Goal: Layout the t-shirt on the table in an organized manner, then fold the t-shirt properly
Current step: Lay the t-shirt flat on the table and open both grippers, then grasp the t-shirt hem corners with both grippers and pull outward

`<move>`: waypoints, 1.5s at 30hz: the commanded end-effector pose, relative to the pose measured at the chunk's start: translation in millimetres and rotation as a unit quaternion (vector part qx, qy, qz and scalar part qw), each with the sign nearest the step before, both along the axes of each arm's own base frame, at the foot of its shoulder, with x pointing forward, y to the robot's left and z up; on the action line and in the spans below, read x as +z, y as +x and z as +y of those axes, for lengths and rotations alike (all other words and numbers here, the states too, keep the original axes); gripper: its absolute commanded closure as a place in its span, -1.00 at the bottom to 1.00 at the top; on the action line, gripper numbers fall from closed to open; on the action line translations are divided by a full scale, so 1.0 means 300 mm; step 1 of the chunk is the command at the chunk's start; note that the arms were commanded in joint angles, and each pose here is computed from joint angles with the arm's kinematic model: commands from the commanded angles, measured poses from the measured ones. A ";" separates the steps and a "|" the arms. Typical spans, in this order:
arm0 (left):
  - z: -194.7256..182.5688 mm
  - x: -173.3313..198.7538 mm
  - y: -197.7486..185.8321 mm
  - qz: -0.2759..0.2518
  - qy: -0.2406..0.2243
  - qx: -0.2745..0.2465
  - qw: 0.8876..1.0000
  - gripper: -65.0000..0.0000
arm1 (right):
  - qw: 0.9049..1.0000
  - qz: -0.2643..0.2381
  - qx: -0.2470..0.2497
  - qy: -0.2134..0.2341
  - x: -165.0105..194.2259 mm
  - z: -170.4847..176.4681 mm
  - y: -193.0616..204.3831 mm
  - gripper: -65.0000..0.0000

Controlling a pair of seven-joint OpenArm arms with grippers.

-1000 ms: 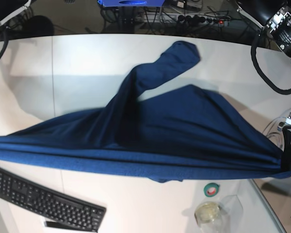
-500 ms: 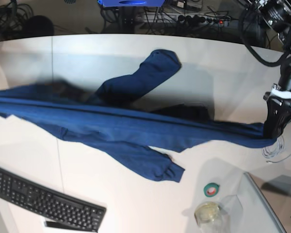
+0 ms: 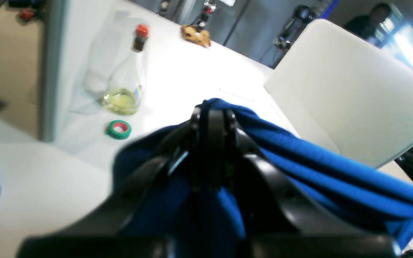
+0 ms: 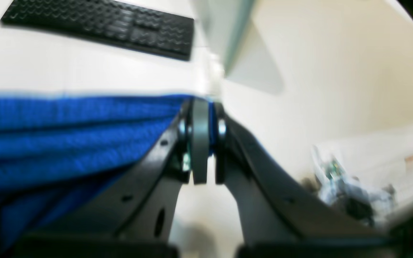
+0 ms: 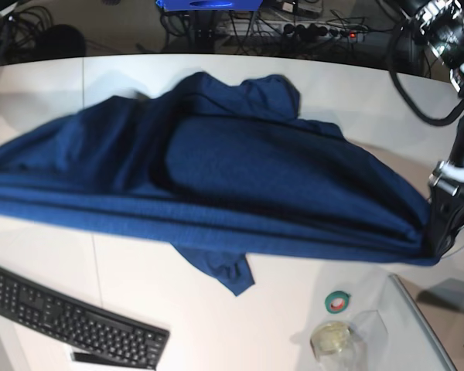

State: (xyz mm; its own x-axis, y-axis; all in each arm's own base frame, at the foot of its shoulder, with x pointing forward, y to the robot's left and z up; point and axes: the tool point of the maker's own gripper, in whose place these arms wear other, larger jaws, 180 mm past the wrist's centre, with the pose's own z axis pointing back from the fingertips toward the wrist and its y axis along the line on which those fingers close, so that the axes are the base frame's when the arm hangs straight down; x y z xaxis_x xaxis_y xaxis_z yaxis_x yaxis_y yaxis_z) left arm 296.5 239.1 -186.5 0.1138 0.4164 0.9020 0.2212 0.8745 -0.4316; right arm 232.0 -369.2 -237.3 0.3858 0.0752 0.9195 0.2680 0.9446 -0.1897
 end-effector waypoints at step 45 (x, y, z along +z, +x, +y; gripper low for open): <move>-0.149 -0.760 0.111 0.226 0.146 0.000 0.963 -1.00 | 0.946 0.144 0.093 0.275 -0.684 0.270 0.403 -0.40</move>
State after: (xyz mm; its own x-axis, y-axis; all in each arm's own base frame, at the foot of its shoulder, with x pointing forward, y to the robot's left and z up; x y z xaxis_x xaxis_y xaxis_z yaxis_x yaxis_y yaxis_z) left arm 325.2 193.5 -423.1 0.5509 0.1534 0.8204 0.0597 0.9732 -0.2220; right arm 338.1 -281.9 -459.4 0.6959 -0.2920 0.6561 0.1104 0.9462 0.3041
